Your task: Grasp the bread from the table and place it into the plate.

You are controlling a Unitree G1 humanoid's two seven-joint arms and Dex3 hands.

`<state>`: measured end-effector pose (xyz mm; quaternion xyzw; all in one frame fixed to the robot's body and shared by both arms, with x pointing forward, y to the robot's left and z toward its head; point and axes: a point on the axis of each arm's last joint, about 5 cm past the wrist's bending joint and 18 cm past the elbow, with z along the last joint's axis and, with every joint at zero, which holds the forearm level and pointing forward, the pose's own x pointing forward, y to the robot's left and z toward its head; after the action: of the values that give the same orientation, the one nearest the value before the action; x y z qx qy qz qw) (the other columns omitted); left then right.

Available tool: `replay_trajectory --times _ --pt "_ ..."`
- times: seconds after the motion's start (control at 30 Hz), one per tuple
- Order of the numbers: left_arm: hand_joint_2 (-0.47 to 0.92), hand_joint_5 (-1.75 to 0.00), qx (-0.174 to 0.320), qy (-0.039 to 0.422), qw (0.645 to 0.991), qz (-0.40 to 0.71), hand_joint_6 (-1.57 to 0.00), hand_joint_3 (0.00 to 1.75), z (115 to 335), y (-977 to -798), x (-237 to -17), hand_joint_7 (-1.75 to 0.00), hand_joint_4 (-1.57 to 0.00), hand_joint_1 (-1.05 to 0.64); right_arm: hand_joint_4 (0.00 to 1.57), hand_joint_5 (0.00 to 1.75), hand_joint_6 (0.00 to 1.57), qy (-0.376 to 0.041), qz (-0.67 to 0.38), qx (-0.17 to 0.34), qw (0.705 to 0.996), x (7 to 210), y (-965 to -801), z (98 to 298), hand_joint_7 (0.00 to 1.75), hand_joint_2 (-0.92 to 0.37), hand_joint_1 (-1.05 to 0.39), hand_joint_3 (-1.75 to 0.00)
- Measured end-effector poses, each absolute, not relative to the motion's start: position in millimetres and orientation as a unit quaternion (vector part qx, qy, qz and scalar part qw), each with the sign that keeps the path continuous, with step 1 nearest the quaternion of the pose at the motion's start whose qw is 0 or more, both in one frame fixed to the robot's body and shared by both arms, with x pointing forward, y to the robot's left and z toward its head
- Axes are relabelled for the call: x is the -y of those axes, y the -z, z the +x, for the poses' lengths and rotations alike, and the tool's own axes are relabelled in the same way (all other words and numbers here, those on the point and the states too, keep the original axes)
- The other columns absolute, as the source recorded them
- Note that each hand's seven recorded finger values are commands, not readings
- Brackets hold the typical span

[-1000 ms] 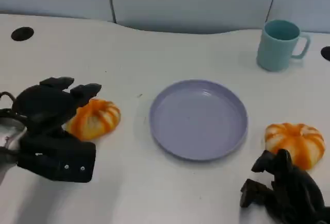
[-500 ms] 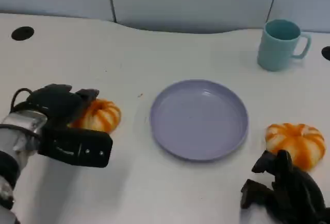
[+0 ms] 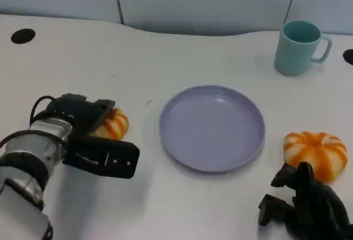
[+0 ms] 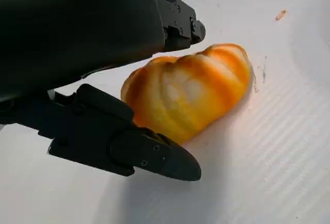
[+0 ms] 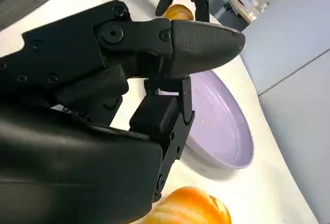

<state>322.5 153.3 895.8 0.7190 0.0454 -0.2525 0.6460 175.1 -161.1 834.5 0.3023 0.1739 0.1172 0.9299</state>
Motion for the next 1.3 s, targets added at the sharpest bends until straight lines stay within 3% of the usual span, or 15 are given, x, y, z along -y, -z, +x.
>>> replay_trajectory --times 0.07,0.23,0.5,0.63,0.67,0.73,0.77,0.8,0.83,0.87,0.9,0.97,1.07,1.13,1.3 --pt "0.88 -0.10 -0.049 0.253 0.646 0.719 -0.24 0.00 323.0 -896.2 -152.5 -0.05 -0.30 -0.57 1.15 1.34 1.03 -0.117 0.302 -0.174 0.930 161.3 -834.6 174.7 1.20 -0.92 -0.44 -0.50" --pt "0.87 -0.09 -0.085 0.250 0.647 0.715 -0.51 0.00 325.5 -898.4 -147.8 -0.04 -0.51 -0.49 1.13 1.37 1.03 -0.118 0.304 -0.174 0.929 162.2 -834.3 172.1 1.21 -0.92 -0.45 -0.49" --pt "0.88 -0.17 -0.094 0.240 0.655 0.710 -0.64 0.00 326.7 -899.9 -147.8 -0.04 -0.77 -0.41 1.15 1.36 1.02 -0.115 0.310 -0.177 0.927 163.8 -834.1 168.1 1.23 -0.92 -0.44 -0.50" --pt "0.88 -0.20 -0.090 0.233 0.660 0.709 -0.66 0.00 326.2 -899.0 -148.2 -0.03 -0.79 -0.39 1.15 1.35 1.02 -0.114 0.308 -0.177 0.928 165.1 -834.2 166.1 1.24 -0.92 -0.44 -0.50" --pt "0.89 -0.24 -0.089 0.233 0.661 0.708 -0.73 0.00 326.1 -898.9 -148.2 -0.05 -0.84 -0.39 1.15 1.35 1.01 -0.113 0.307 -0.178 0.928 165.4 -834.2 166.0 1.24 -0.92 -0.44 -0.50" --pt "0.91 -0.44 -0.084 0.227 0.667 0.704 -1.00 0.00 325.6 -898.1 -148.6 -0.06 -0.93 -0.39 1.15 1.35 1.01 -0.113 0.307 -0.178 0.928 165.7 -834.3 165.9 1.25 -0.92 -0.45 -0.49" --pt "0.91 -0.95 -0.073 0.217 0.676 0.701 -1.09 0.01 324.1 -895.8 -149.2 -0.05 -0.83 -0.38 1.15 1.35 1.00 -0.113 0.306 -0.178 0.929 166.0 -834.3 165.3 1.25 -0.92 -0.45 -0.49" --pt "0.91 -1.25 -0.060 0.205 0.683 0.698 -1.13 0.04 321.7 -892.2 -150.2 -0.05 -0.74 -0.38 1.15 1.35 1.00 -0.112 0.305 -0.178 0.929 166.3 -834.4 164.8 1.24 -0.92 -0.44 -0.49" --pt "0.92 -1.47 -0.047 0.194 0.689 0.696 -1.08 0.10 319.0 -888.2 -151.3 -0.28 -0.69 -0.37 1.16 1.34 1.01 -0.111 0.305 -0.178 0.929 166.5 -834.3 164.4 1.23 -0.92 -0.44 -0.48" --pt "0.92 -1.61 -0.034 0.183 0.693 0.696 -0.89 0.14 316.4 -884.4 -152.2 -0.74 -0.65 -0.37 1.16 1.33 1.02 -0.111 0.305 -0.178 0.929 166.8 -834.3 164.1 1.22 -0.92 -0.44 -0.48" --pt "0.92 -1.66 -0.023 0.174 0.695 0.697 -0.81 0.15 314.7 -882.1 -152.7 -0.91 -0.64 -0.36 1.16 1.33 1.02 -0.110 0.305 -0.178 0.929 167.0 -834.2 164.0 1.22 -0.92 -0.44 -0.48" --pt "0.92 -1.70 -0.011 0.164 0.697 0.698 -0.75 0.16 312.6 -879.1 -153.4 -1.06 -0.63 -0.36 1.16 1.32 1.02 -0.110 0.305 -0.178 0.929 167.2 -834.1 163.8 1.21 -0.92 -0.44 -0.48" --pt "0.92 -1.70 -0.006 0.160 0.698 0.698 -0.73 0.17 312.3 -878.7 -153.5 -1.10 -0.63 -0.36 1.17 1.32 1.02 -0.109 0.305 -0.178 0.929 167.3 -834.1 163.7 1.21 -0.92 -0.44 -0.48" --pt "0.92 -1.74 0.000 0.153 0.703 0.695 -0.61 0.38 312.0 -878.2 -153.7 -1.41 -0.67 -0.29 1.18 1.31 1.03 -0.109 0.305 -0.178 0.929 167.3 -834.0 163.7 1.22 -0.92 -0.44 -0.51" --pt "0.92 -1.75 0.032 0.118 0.740 0.662 -0.49 0.47 302.2 -866.1 -156.4 -1.72 -0.68 -0.23 1.19 1.30 1.03 -0.109 0.303 -0.176 0.930 167.5 -834.2 163.8 1.22 -0.92 -0.44 -0.52"
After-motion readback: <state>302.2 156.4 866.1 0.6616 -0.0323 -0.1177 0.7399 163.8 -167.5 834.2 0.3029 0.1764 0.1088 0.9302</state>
